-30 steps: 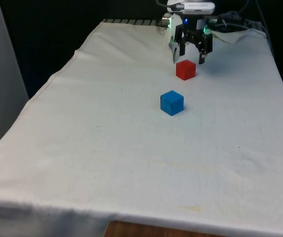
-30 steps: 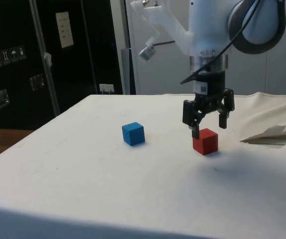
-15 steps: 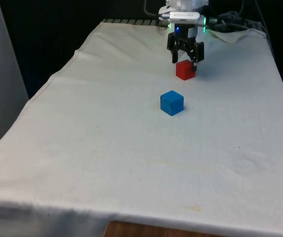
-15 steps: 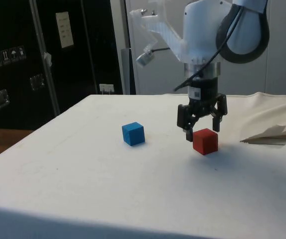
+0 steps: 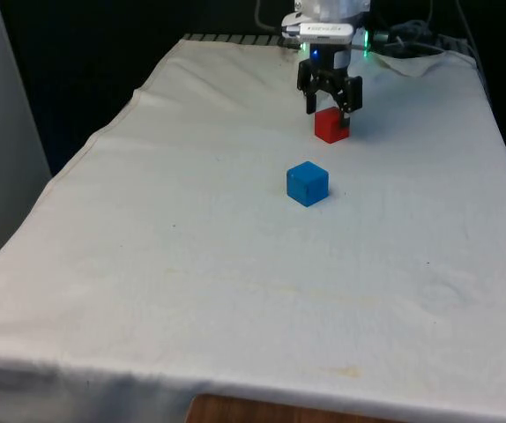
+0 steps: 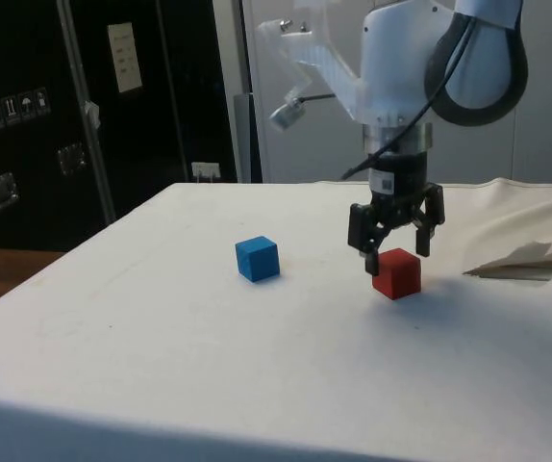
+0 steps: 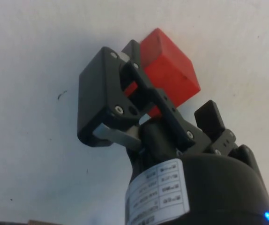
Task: Stack the two cubes.
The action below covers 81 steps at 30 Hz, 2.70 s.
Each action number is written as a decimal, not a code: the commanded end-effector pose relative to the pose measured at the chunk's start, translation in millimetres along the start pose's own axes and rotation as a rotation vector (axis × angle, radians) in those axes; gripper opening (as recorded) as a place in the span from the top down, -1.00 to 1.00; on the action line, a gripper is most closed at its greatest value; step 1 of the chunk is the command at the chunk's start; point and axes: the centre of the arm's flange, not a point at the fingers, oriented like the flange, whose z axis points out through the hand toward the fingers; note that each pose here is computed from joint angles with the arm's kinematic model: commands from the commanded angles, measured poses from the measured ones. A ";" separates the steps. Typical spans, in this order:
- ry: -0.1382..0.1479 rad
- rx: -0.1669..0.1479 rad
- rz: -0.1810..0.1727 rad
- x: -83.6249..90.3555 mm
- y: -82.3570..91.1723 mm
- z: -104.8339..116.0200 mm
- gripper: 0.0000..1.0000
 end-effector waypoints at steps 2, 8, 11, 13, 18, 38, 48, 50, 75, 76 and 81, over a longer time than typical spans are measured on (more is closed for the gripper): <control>0.010 0.009 0.008 -2.8 1.3 -1.2 -1.00; 0.014 0.013 0.024 -3.9 3.6 -0.6 -1.00; 0.018 0.015 0.031 -3.7 3.8 0.6 -1.00; 0.006 0.007 0.027 -5.1 3.3 0.3 -1.00; 0.020 0.015 0.058 -2.4 4.9 6.8 -1.00; 0.026 0.021 0.090 -2.7 5.6 11.4 1.00; 0.028 0.025 0.082 4.7 0.6 -6.1 1.00; 0.029 0.029 0.083 3.7 -1.1 -4.7 1.00; 0.015 0.020 0.053 30.8 -22.1 -85.6 1.00; 0.014 0.019 0.052 32.8 -24.0 -88.9 1.00; 0.007 0.013 0.047 40.0 -29.9 -99.1 1.00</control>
